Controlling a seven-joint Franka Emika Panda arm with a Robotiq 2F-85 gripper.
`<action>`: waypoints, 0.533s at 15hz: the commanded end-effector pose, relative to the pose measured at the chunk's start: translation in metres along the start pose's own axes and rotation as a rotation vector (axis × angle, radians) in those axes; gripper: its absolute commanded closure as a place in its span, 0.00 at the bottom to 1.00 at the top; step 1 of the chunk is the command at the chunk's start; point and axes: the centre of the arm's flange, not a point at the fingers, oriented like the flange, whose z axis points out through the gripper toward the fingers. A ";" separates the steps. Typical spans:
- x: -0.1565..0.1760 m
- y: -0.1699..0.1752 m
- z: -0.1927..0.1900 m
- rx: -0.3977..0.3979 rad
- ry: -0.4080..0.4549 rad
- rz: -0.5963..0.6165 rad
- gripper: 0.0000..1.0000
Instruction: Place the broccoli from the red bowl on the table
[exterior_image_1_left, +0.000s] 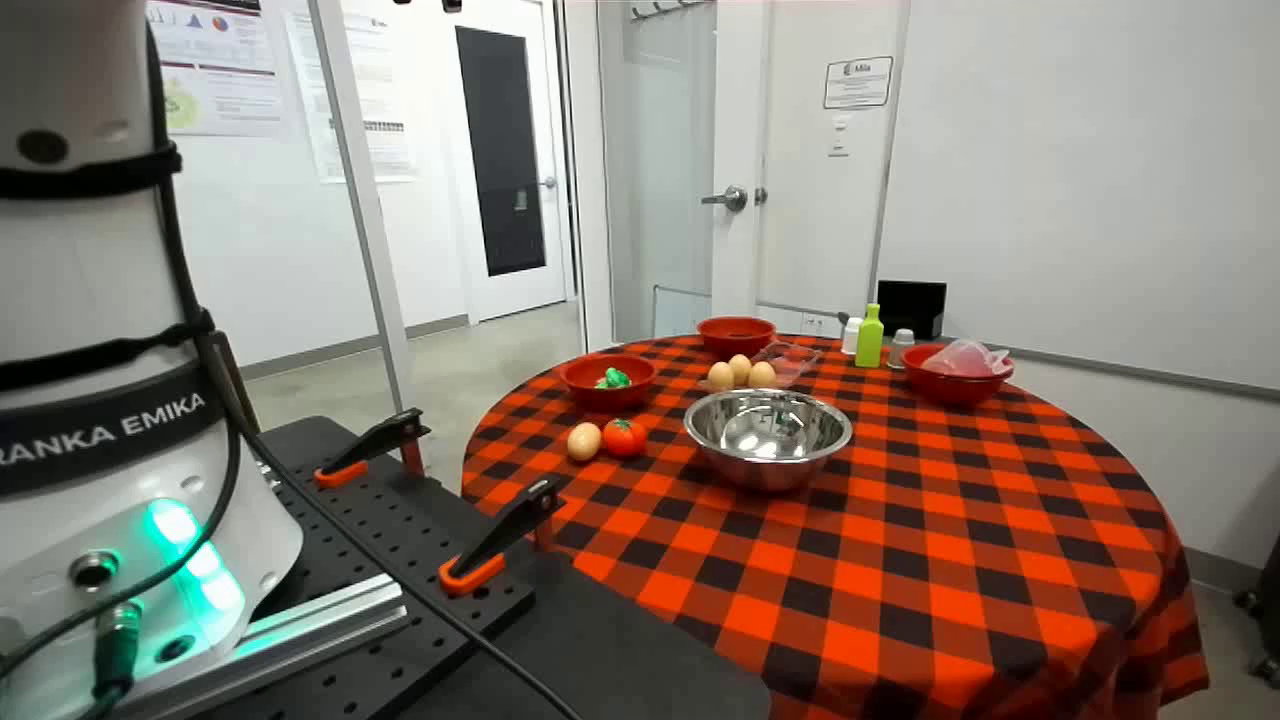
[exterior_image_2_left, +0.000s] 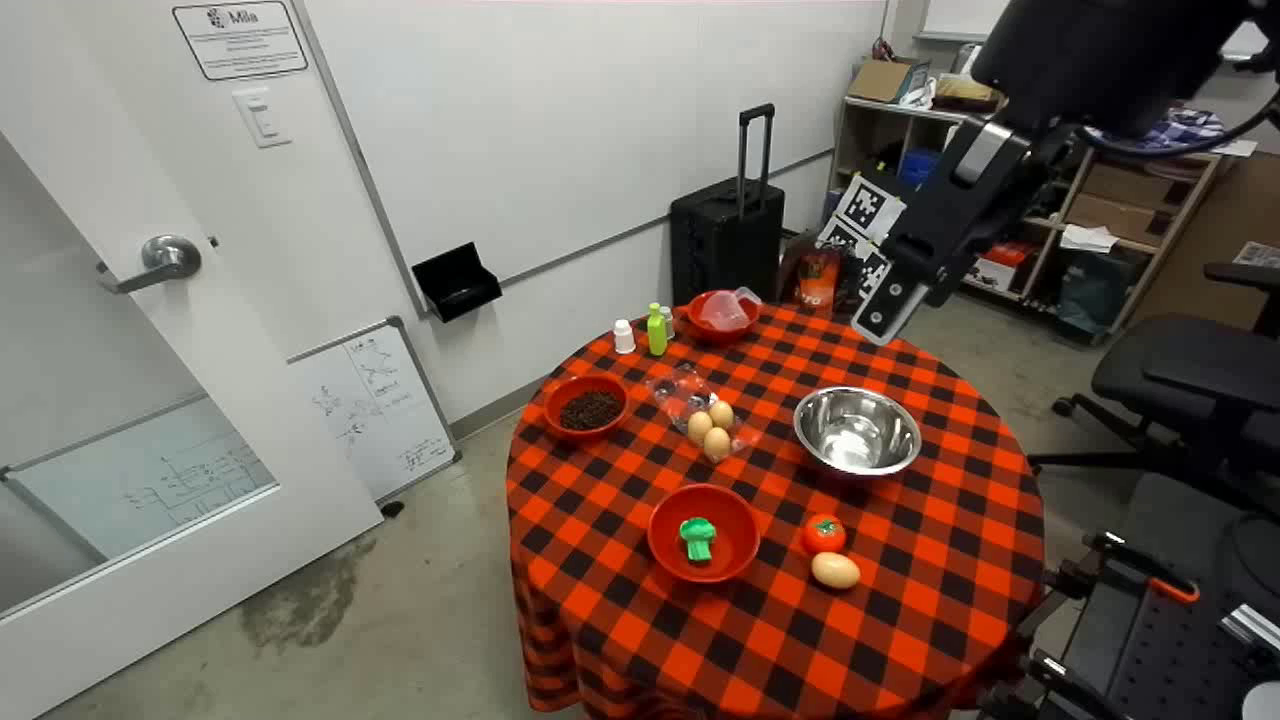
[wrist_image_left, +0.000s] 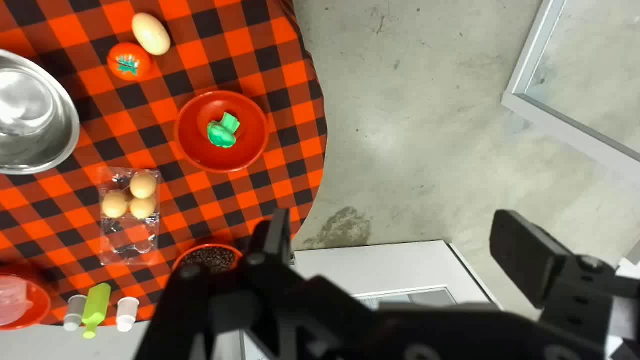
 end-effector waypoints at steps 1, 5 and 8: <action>0.000 0.000 0.000 0.000 0.000 0.000 0.00; 0.019 0.019 0.026 -0.015 0.023 0.121 0.00; 0.033 0.035 0.058 -0.022 0.015 0.211 0.00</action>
